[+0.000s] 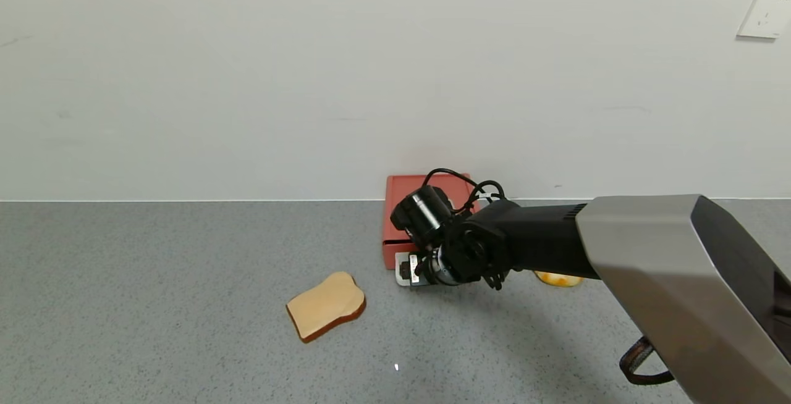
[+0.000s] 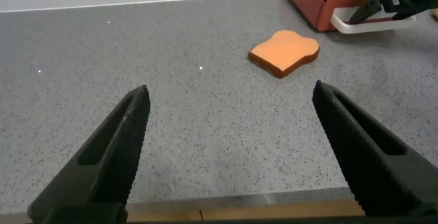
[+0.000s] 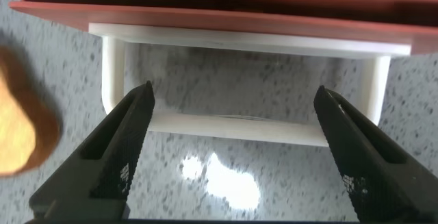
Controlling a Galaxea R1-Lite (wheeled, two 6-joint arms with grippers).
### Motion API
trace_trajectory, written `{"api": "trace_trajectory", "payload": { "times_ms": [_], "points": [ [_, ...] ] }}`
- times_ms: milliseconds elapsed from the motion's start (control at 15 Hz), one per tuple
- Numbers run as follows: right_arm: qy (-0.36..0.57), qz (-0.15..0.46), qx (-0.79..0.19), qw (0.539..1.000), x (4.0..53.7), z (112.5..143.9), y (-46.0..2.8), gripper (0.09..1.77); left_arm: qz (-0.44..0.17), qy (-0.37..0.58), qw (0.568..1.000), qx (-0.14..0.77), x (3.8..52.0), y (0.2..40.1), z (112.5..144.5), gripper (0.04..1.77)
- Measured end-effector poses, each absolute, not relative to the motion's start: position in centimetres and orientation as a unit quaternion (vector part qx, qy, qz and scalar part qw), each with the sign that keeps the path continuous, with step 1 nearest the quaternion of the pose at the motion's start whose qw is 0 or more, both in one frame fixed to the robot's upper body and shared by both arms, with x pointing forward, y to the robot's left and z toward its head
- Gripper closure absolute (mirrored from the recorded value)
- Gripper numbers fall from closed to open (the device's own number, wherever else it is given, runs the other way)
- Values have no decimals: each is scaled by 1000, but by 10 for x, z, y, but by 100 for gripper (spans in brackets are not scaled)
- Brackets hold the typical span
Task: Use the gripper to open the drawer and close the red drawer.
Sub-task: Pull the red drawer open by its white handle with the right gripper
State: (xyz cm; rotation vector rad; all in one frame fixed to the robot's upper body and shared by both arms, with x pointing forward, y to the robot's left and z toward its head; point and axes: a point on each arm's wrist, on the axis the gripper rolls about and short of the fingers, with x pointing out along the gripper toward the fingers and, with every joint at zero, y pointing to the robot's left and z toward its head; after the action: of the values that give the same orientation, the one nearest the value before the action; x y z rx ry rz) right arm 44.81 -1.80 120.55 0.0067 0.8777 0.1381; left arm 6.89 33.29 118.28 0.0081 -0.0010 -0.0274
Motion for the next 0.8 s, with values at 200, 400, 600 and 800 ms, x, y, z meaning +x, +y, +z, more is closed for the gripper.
{"api": "trace_trajectory", "payload": {
  "times_ms": [200,400,600,800],
  "points": [
    [447,71,5,891,443,1207,-20,15,-14,-1,1000,4,69,333,1183,9],
    [474,74,10,877,436,1210,-22,15,-13,0,1000,4,69,333,1182,9],
    [495,68,2,866,425,1213,-22,15,-13,0,1000,4,69,333,1182,9],
    [502,67,-1,862,416,1217,-19,15,-13,0,1000,4,69,333,1182,9]
  ]
}}
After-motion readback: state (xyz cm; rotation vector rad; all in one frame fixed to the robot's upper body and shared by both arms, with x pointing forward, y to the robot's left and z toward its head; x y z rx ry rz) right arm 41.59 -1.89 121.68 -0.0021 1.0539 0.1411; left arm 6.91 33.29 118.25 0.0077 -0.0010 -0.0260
